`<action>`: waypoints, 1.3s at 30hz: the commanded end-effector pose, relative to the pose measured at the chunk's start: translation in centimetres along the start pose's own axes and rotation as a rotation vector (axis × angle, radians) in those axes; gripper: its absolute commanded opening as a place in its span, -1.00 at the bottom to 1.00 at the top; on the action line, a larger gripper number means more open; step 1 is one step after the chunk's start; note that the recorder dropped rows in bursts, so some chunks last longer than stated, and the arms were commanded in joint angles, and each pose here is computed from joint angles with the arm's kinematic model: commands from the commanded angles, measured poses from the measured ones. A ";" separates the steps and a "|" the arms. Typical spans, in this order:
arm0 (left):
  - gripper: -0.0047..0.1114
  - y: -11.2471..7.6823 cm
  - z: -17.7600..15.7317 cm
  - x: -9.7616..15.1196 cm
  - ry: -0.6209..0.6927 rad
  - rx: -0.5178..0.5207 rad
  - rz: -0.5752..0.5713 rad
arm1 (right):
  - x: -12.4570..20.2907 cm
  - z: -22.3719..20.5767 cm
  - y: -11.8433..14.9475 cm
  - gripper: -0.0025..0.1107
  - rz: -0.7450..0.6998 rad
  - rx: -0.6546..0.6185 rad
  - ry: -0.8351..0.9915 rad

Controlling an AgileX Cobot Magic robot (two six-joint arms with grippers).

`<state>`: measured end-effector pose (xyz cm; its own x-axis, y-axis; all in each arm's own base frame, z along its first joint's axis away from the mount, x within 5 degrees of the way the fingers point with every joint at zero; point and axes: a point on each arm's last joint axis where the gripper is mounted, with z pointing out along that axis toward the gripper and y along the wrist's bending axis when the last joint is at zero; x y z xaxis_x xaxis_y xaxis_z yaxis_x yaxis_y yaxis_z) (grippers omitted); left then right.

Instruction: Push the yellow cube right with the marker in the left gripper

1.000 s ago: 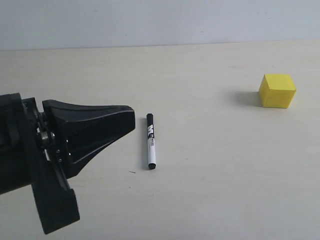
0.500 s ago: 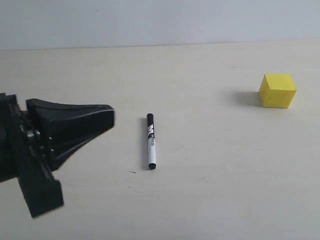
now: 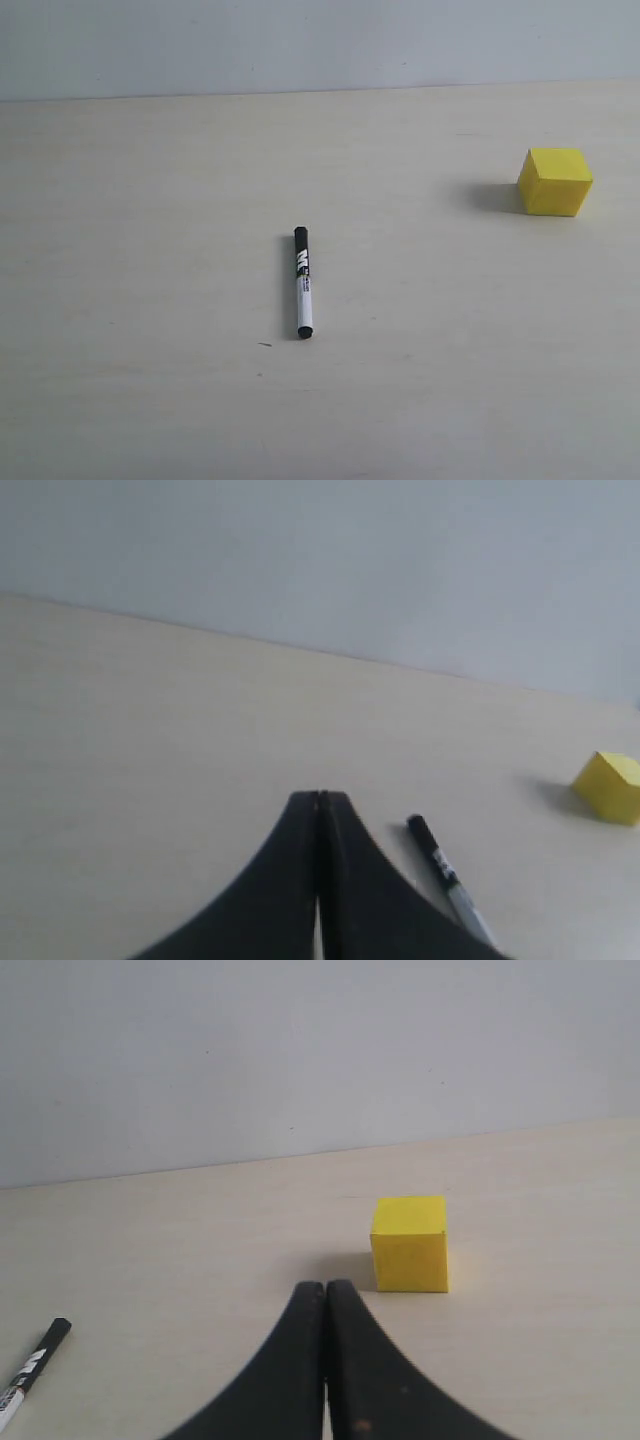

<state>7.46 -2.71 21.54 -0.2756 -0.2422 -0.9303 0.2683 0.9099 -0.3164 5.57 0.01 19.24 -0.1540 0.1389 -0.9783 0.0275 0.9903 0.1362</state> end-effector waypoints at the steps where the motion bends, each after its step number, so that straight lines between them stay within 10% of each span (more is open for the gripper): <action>1: -0.92 0.8 -1.2 1.3 -0.140 -0.015 0.081 | 0.1 0.0 -0.1 -0.96 -0.006 0.005 -0.006; 39: -0.92 1.4 -2.1 1.1 -0.224 -0.112 0.094 | 0.1 0.0 -0.1 -0.96 -0.006 0.005 -0.006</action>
<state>5.59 -1.02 20.65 -0.0376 -0.2107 -0.9768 0.1799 0.9601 -0.2140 5.57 0.01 19.24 -0.1540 0.1389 -0.9783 0.0275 0.9903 0.1362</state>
